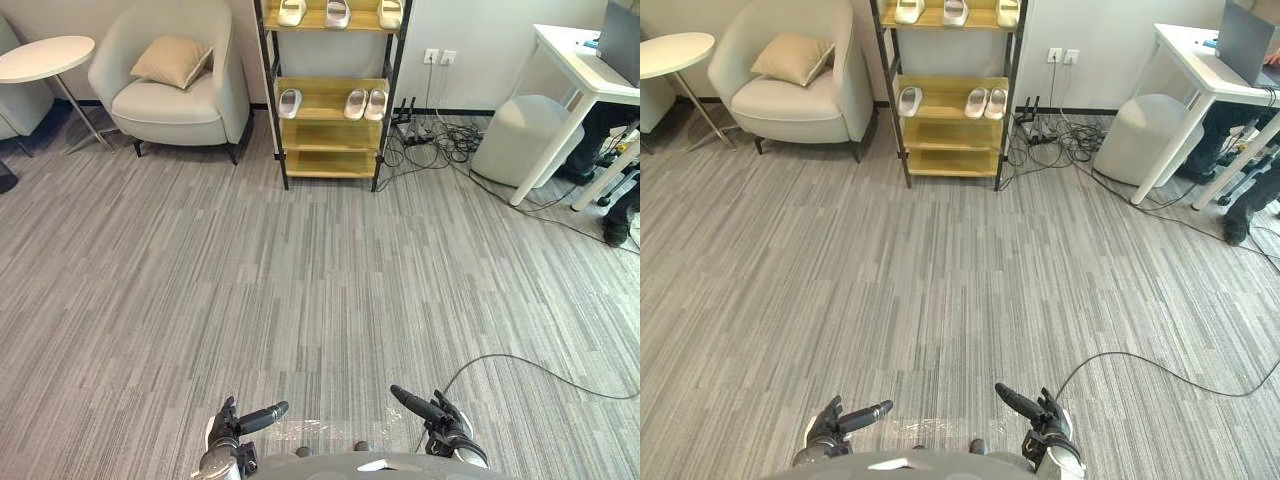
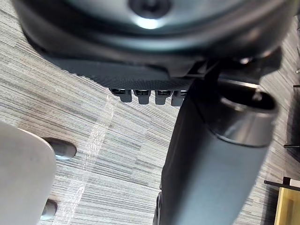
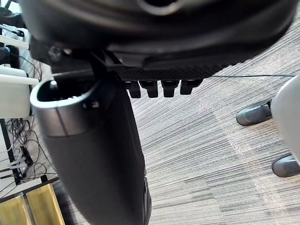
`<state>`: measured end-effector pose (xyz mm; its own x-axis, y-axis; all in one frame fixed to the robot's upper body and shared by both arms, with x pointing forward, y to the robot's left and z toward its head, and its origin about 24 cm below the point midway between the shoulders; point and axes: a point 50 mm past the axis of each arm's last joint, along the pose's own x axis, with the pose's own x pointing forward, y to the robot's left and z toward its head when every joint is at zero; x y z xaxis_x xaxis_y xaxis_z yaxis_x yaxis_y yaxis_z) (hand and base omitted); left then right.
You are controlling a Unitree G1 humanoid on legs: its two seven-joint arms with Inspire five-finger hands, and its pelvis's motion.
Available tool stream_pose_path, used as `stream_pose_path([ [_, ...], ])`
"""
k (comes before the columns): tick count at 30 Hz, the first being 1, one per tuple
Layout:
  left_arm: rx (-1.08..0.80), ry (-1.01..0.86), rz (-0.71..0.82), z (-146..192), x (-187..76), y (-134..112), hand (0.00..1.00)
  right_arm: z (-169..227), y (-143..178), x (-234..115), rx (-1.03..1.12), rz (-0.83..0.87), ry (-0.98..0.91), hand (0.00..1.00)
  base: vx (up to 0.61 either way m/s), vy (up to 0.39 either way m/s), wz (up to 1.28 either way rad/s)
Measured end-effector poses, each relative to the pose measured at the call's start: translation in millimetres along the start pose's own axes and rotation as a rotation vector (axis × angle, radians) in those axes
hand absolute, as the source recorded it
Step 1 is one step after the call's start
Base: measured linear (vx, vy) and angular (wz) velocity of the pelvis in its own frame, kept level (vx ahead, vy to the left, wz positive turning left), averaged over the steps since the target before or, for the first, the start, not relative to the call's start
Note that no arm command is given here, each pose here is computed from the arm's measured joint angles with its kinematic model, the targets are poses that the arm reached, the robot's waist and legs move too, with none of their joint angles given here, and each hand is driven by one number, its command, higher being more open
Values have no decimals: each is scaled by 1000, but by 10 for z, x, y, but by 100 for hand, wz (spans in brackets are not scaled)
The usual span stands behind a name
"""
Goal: Organize the slippers on the shoe rack
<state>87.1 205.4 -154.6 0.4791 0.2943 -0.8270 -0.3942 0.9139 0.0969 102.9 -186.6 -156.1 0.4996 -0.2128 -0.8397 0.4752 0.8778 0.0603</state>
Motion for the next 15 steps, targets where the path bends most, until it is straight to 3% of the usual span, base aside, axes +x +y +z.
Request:
stream_pose_path([
  [15, 42, 20, -29, -19, 20, -54, 100, -126, -115, -12, -8, -39, 67, 100, -2, 0, 0],
])
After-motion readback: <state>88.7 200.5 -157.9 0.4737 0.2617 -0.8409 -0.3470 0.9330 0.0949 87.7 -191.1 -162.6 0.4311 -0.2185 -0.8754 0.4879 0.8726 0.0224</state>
